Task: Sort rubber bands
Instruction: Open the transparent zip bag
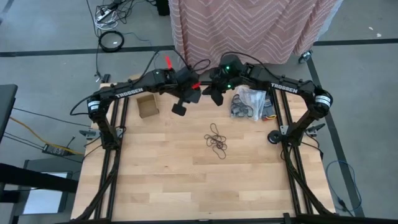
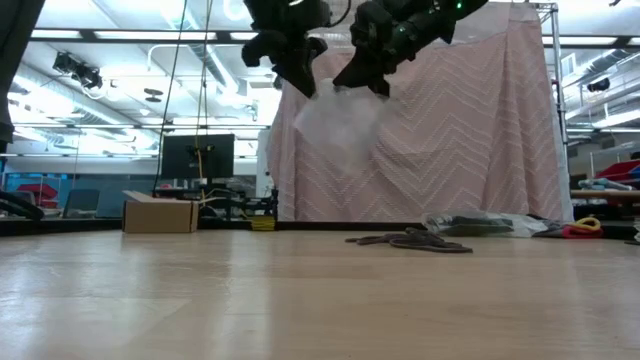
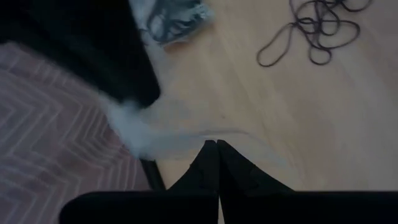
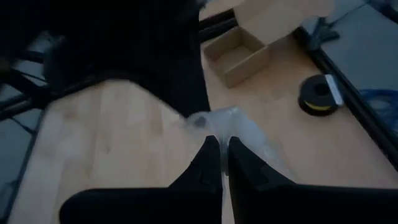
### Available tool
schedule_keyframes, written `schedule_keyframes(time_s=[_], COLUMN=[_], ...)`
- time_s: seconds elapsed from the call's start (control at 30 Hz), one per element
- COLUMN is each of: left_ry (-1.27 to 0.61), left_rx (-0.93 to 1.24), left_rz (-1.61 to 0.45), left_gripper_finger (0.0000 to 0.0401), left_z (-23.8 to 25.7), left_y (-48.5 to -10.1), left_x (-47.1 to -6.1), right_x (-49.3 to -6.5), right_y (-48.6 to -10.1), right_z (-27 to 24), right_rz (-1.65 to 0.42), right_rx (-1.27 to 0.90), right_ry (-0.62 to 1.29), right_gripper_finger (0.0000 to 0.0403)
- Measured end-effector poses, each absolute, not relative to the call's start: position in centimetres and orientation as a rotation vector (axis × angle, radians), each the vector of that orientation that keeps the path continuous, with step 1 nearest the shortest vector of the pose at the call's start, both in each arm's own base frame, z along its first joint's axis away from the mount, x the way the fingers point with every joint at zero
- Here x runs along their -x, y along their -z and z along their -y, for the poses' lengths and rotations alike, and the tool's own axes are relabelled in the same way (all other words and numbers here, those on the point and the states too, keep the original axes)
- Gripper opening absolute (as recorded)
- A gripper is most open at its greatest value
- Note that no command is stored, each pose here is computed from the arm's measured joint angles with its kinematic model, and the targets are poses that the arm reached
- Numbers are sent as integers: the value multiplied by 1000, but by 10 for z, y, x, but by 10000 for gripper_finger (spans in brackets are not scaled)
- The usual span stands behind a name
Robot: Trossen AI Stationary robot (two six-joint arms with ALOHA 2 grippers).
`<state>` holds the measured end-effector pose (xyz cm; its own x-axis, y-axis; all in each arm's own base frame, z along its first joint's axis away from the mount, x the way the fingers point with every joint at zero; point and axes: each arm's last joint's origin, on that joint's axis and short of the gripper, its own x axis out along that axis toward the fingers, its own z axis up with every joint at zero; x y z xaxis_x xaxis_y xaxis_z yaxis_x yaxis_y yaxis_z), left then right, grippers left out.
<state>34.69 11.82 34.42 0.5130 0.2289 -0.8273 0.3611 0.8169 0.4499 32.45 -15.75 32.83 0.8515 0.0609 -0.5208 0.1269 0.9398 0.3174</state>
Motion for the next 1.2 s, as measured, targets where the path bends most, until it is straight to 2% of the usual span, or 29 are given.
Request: schedule_keyframes(time_s=[0.37,0.53,0.67,0.87,1.2], left_ry=[-44,-51,-130,-87,-34], left_rx=[-539,-423,-321,-162,-108], left_rz=[-1006,-1078,-1080,-1005,-1010], left_gripper_finger=[0,1,12,64,179], left_z=[-128,-135,-144,-152,-151], left_y=[-341,-330,-331,-350,-353], left_x=[-350,-342,-337,-322,-317], right_x=[-345,-349,-346,-344,-346], right_y=[-293,-296,-295,-290,-290], right_z=[156,156,155,149,144], right_rz=[-655,-619,-651,-720,-725], right_rx=[-411,-399,-399,-364,-347], right_ry=[-38,-28,-2,6,3], right_gripper_finger=[0,0,0,0,0])
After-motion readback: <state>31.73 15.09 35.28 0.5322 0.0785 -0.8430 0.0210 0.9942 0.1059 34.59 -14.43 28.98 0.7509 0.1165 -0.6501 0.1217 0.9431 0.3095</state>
